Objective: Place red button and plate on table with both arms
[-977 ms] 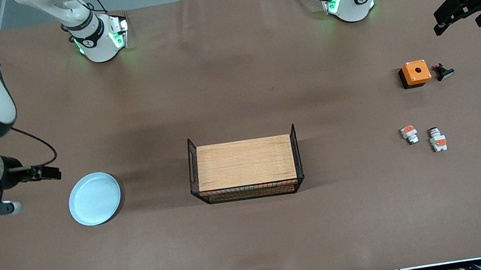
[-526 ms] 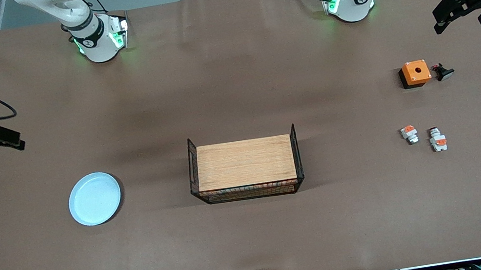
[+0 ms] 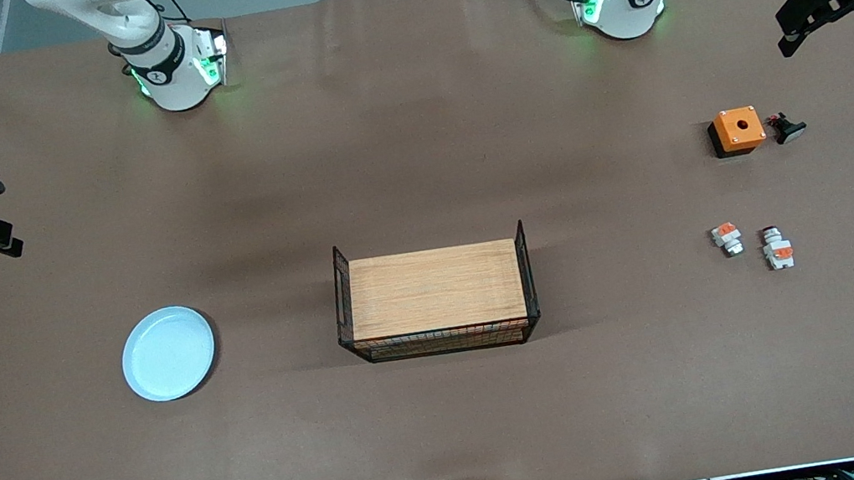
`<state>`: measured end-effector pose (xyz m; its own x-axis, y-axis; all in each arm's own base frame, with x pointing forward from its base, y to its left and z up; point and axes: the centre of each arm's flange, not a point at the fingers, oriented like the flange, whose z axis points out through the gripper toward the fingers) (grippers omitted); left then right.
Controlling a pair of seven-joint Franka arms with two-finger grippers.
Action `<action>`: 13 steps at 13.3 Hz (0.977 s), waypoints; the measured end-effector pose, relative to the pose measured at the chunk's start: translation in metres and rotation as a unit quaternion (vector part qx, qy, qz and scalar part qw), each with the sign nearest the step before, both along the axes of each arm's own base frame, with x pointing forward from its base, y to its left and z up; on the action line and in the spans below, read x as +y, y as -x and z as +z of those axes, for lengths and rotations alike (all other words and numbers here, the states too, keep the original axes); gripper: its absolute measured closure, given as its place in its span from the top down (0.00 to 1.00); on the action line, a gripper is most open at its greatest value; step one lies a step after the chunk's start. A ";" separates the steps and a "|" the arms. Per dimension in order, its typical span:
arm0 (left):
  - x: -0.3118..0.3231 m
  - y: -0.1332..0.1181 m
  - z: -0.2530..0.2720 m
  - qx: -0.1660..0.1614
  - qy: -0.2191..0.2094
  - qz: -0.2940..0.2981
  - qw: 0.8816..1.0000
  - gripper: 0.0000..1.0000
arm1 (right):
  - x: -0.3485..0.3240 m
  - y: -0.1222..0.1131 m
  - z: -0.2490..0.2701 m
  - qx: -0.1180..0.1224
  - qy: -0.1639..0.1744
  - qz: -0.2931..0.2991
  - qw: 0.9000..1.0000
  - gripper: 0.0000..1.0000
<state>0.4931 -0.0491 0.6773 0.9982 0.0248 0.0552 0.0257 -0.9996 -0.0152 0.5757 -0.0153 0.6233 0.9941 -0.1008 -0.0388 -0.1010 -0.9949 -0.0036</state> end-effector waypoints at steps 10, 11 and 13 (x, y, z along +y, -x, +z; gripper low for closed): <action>0.008 -0.011 -0.005 0.001 -0.008 0.014 1.000 1.00 | -0.001 0.025 0.027 -0.024 0.000 -0.001 1.000 1.00; 0.004 -0.014 -0.005 0.000 -0.009 0.012 1.000 1.00 | 0.000 0.024 0.026 -0.026 0.000 -0.001 1.000 1.00; -0.002 -0.016 -0.004 -0.001 -0.011 0.006 1.000 1.00 | 0.000 0.024 0.025 -0.025 0.000 -0.001 1.000 1.00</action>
<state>0.5093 -0.0515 0.6732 0.9976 0.0362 0.0582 0.0384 -0.9986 -0.0362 0.5517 -0.0156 0.6487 0.9947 -0.1018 0.0103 -0.1017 -0.9948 -0.0091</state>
